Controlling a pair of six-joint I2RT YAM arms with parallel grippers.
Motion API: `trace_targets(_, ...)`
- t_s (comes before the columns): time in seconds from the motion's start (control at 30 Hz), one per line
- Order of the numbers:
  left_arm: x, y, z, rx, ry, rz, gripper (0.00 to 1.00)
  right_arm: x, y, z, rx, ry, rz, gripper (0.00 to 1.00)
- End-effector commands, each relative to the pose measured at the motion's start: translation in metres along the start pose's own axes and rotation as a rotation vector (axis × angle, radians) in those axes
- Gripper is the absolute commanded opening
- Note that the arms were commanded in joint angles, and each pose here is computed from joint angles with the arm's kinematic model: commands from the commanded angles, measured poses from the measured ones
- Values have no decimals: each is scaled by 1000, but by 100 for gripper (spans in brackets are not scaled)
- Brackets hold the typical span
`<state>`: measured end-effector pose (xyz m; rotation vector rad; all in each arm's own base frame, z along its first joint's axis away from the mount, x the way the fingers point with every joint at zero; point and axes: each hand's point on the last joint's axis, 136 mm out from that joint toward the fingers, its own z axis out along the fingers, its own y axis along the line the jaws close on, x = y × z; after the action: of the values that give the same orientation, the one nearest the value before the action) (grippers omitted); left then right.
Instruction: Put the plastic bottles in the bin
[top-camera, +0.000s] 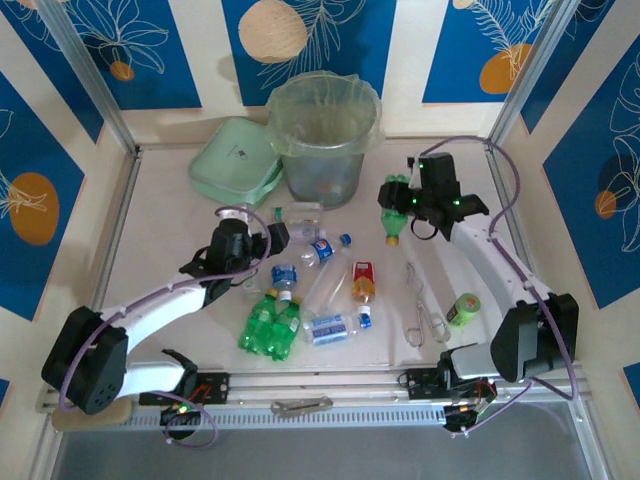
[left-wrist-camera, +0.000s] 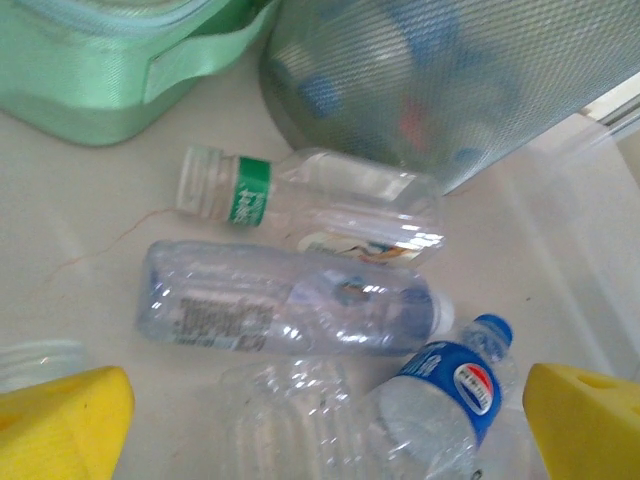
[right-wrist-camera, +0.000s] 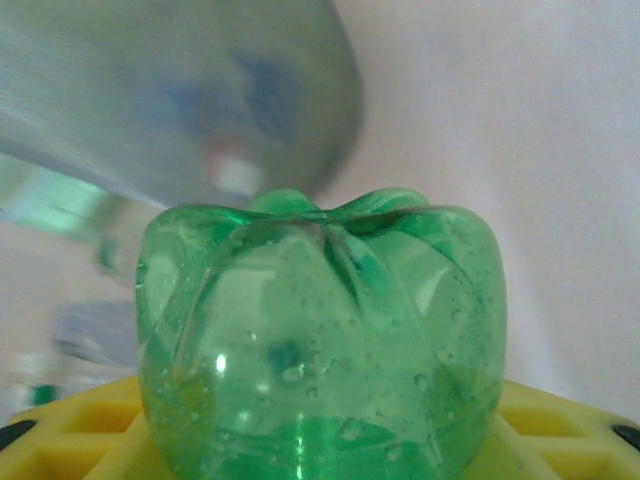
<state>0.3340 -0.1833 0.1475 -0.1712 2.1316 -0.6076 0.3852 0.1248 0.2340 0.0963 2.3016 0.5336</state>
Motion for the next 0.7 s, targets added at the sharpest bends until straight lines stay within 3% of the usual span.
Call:
trace_targets(0.0,1,13,-6,-37,-21,21,99,-47,50,-29,-213,-134,-10,57)
trace_targets(0.33,11,31,-21,-71,-21,47,99,-153,120,-56,-449,-389,-57,57)
trace_targets(0.67,4,34,-37,-83,-50,89,100,-210,171,5,-473,-489,-183,57)
